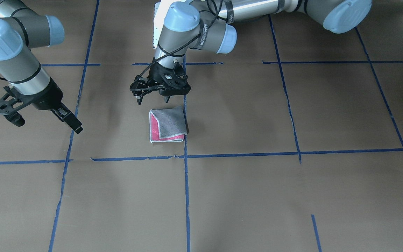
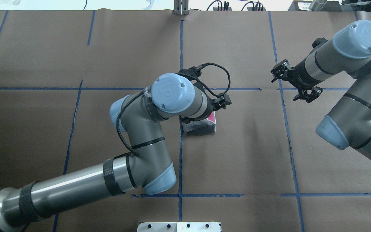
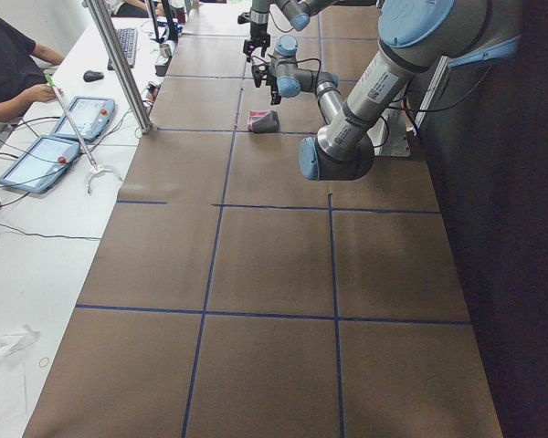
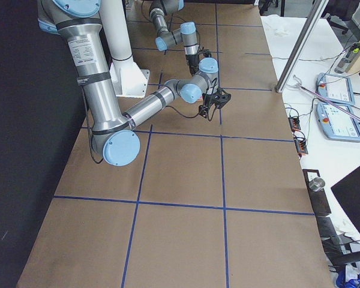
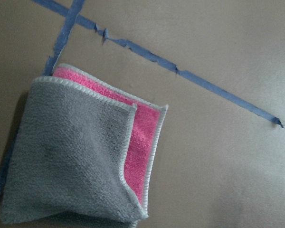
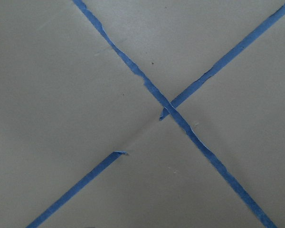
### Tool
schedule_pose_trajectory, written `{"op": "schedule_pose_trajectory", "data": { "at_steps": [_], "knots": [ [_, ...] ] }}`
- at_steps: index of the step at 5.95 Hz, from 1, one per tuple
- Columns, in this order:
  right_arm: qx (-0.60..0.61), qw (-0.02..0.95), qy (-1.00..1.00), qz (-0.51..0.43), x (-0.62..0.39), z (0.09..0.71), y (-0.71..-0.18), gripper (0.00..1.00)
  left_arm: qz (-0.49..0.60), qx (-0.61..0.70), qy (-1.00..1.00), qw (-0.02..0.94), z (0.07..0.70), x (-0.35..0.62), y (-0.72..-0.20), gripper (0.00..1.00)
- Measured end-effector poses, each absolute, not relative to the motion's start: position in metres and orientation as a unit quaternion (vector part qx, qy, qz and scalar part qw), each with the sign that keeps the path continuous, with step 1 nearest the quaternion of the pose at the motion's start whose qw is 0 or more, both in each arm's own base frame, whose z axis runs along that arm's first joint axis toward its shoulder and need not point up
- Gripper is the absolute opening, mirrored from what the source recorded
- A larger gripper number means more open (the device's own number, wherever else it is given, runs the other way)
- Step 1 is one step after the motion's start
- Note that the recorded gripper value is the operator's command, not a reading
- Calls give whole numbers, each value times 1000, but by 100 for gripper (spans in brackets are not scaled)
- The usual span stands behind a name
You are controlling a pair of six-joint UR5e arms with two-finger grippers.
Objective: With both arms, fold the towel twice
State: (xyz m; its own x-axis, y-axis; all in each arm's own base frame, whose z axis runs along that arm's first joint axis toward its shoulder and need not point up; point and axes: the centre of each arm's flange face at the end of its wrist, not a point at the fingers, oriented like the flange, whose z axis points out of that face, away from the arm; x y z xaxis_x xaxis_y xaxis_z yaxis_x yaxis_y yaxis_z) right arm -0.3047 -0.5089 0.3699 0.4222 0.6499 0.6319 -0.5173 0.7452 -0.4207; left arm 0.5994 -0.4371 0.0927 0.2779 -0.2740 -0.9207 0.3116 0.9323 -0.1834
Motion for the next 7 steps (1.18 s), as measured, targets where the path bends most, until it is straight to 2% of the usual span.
{"op": "schedule_pose_trajectory", "data": {
  "at_steps": [1,3,5,7],
  "knots": [
    [-79,846,-412,328,-284,380,-513,100,-170,24,576,799,112,558,-452,100],
    [-41,879,-402,255,-228,423,-520,100,-104,58,554,824,191,460,-496,100],
    [-6,907,-380,181,-158,483,-520,100,-15,89,516,852,298,340,-544,100],
    [8,920,-377,110,-71,553,-515,100,71,134,465,872,414,215,-562,100]
  ]
}}
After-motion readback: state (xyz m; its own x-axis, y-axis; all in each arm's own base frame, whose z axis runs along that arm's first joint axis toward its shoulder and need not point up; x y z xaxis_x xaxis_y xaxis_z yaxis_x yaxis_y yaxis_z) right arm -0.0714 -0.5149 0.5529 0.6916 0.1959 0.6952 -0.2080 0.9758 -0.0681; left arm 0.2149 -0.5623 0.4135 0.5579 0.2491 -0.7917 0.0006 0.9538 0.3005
